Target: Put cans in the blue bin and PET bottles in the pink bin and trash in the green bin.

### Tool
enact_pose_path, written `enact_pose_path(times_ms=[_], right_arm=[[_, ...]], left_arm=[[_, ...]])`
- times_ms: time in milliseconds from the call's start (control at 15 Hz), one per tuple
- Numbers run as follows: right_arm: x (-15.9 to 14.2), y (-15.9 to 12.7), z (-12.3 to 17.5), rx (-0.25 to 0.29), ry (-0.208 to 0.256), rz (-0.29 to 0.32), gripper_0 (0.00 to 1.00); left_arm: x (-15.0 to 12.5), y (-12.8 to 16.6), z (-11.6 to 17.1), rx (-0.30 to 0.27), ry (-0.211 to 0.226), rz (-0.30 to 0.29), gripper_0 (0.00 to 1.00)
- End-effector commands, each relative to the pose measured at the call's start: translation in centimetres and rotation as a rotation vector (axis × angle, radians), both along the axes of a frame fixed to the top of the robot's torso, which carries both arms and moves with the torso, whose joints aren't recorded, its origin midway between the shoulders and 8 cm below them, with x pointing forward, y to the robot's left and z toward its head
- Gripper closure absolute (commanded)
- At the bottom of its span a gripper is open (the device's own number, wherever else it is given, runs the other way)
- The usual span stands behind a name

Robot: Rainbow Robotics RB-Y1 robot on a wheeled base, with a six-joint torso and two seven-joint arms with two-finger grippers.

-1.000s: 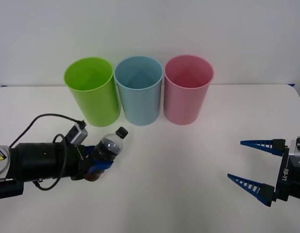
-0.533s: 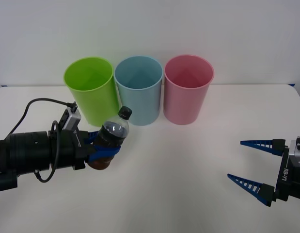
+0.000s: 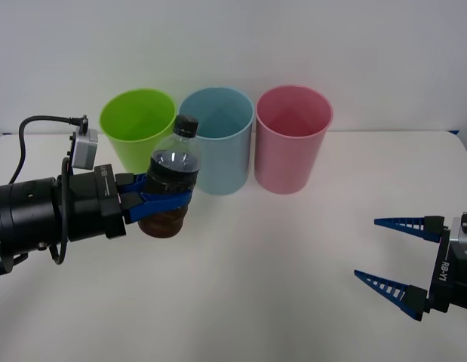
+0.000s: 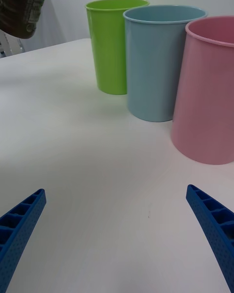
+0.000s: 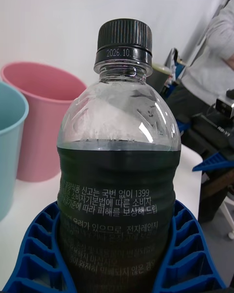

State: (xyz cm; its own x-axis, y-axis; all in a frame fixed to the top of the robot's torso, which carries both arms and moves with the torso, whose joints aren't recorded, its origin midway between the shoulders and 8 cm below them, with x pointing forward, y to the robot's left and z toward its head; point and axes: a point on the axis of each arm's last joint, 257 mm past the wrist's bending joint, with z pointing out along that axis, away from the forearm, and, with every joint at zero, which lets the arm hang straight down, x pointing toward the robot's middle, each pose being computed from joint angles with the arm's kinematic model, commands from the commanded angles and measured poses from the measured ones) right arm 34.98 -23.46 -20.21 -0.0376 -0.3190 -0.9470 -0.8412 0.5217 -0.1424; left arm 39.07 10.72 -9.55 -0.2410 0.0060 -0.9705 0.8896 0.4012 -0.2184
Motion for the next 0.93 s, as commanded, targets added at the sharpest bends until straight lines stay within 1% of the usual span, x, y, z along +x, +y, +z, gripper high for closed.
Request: enact_pose_path(times_ms=[67, 267, 333, 400, 467, 533, 667, 733, 800, 933], right_arm=[[0.0, 0.0, 0.0, 0.0, 0.0, 0.0, 0.0], [0.0, 0.0, 0.0, 0.0, 0.0, 0.0, 0.0], [0.0, 0.0, 0.0, 0.0, 0.0, 0.0, 0.0], [0.0, 0.0, 0.0, 0.0, 0.0, 0.0, 0.0], [0.0, 0.0, 0.0, 0.0, 0.0, 0.0, 0.0], [0.0, 0.0, 0.0, 0.0, 0.0, 0.0, 0.0], [0.0, 0.0, 0.0, 0.0, 0.0, 0.0, 0.0], [0.0, 0.0, 0.0, 0.0, 0.0, 0.0, 0.0], [0.0, 0.0, 0.0, 0.0, 0.0, 0.0, 0.0], [0.0, 0.0, 0.0, 0.0, 0.0, 0.0, 0.0]], left_arm=[[1.4, -0.2, 2.6, -0.059, -0.048, 0.056, 1.0], [2.4, -1.8, 7.0, -0.141, -0.09, 0.1, 1.0], [3.0, -2.8, 8.2, -0.168, -0.093, 0.11, 1.0], [3.4, -4.1, 9.4, -0.207, -0.087, 0.11, 1.0], [4.4, -4.8, 10.5, -0.23, -0.103, 0.134, 1.0], [5.0, -5.5, 10.9, -0.243, -0.109, 0.142, 1.0], [6.2, -6.9, 12.4, -0.286, -0.119, 0.133, 1.0], [7.2, -7.3, 13.1, -0.303, -0.134, 0.142, 1.0], [8.4, -7.6, 13.6, -0.312, -0.145, 0.152, 1.0], [10.5, -8.5, 14.0, -0.319, -0.155, 0.181, 1.0]])
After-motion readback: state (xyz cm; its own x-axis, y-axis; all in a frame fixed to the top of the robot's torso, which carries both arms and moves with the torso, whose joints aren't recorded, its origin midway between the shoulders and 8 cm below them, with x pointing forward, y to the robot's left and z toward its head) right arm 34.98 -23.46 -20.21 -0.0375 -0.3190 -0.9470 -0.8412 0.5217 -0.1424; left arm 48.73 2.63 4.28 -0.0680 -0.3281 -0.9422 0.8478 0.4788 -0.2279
